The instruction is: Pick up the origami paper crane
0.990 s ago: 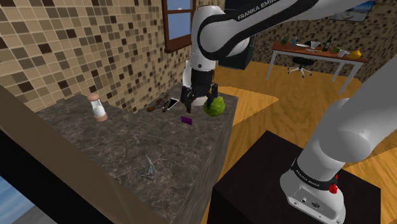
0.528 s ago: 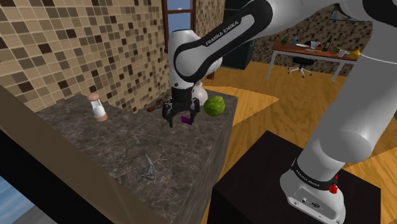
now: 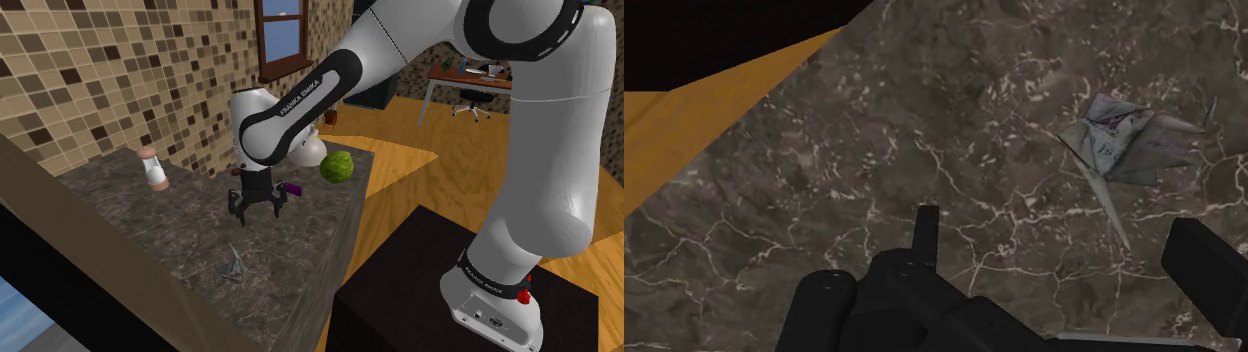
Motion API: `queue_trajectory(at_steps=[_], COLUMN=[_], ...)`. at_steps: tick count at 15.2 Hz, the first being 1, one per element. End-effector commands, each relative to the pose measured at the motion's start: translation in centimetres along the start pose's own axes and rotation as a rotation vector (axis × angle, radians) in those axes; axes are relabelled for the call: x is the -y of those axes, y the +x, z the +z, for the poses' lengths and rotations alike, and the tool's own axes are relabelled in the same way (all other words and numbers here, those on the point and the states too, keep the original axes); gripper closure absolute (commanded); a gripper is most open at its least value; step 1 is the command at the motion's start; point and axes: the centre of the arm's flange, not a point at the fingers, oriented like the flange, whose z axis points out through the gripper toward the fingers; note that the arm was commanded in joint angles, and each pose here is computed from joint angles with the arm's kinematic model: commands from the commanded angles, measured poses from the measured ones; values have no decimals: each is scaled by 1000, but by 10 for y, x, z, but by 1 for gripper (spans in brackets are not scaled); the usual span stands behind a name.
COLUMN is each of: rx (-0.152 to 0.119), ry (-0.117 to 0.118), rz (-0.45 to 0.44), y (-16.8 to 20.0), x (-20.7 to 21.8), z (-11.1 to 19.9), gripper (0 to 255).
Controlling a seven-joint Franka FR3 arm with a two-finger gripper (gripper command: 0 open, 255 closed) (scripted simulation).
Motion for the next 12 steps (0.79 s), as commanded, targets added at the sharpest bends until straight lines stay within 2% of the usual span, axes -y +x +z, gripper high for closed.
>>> queue_trajectory(at_steps=[1,7,12], rx=[9,34,34], ry=[-5,-18,-18], rz=[21,74,74], y=[10,37,42], x=[17,61,60], z=[20,75,101], gripper=[0,0,0])
